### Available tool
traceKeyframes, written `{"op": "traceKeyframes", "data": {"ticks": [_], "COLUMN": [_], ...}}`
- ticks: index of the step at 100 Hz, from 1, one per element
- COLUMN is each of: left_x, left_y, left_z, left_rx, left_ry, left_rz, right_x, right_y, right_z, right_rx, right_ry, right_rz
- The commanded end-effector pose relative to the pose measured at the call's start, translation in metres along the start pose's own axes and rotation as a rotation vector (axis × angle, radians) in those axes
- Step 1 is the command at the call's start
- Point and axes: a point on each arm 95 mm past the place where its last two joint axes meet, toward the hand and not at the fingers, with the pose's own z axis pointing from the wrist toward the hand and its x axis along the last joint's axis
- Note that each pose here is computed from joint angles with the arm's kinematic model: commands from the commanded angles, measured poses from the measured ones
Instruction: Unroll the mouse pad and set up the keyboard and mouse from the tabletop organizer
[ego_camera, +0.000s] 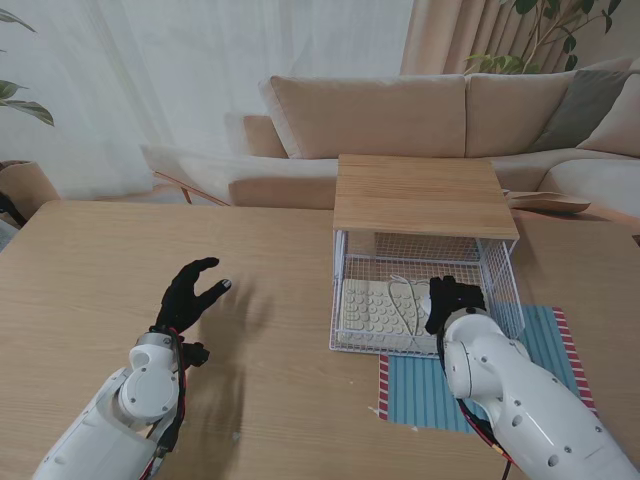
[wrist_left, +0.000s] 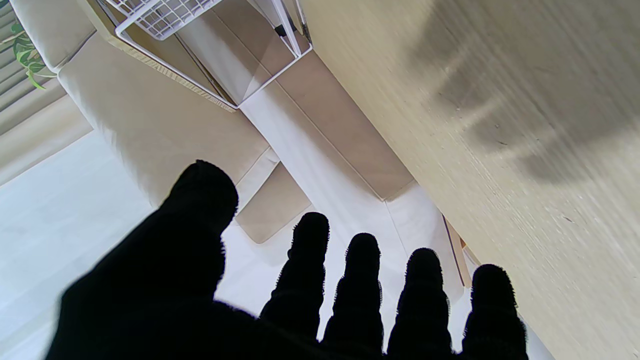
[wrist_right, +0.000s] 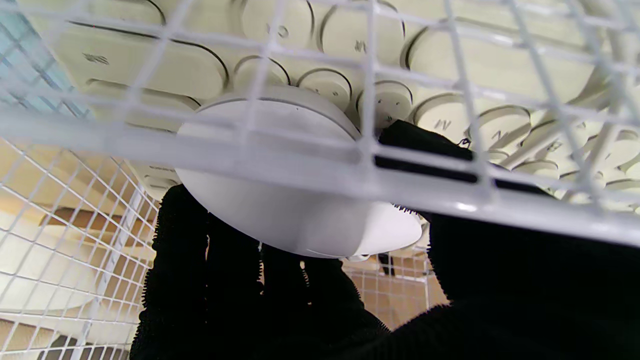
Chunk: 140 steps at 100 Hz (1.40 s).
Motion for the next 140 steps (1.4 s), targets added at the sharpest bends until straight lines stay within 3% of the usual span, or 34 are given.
{"op": "traceKeyframes", "data": {"ticks": [1,79,114,140], "left_x": [0.002,0.001,0.002,0.003], "left_y": [0.003,0.008,0.010,0.010], "left_z": [0.000,-0.001,-0.001,-0.002], "left_rx": [-0.016,-0.035,-0.039,-0.043], "left_ry": [0.001,-0.001,0.002,0.013], "left_rz": [-0.003,0.000,0.000,-0.002], "right_x": [0.007,0.000,-0.009,-0.028], "right_y": [-0.014,0.042,0.071,0.084], "right_z": [-0.001,-0.023,-0.053,-0.079], "right_rx": [0.043,-0.108,-0.177,-0.270], "right_ry": [0.008,0.119,0.168,0.153], "right_rz": [0.019,0.033,0.030,0.039]}}
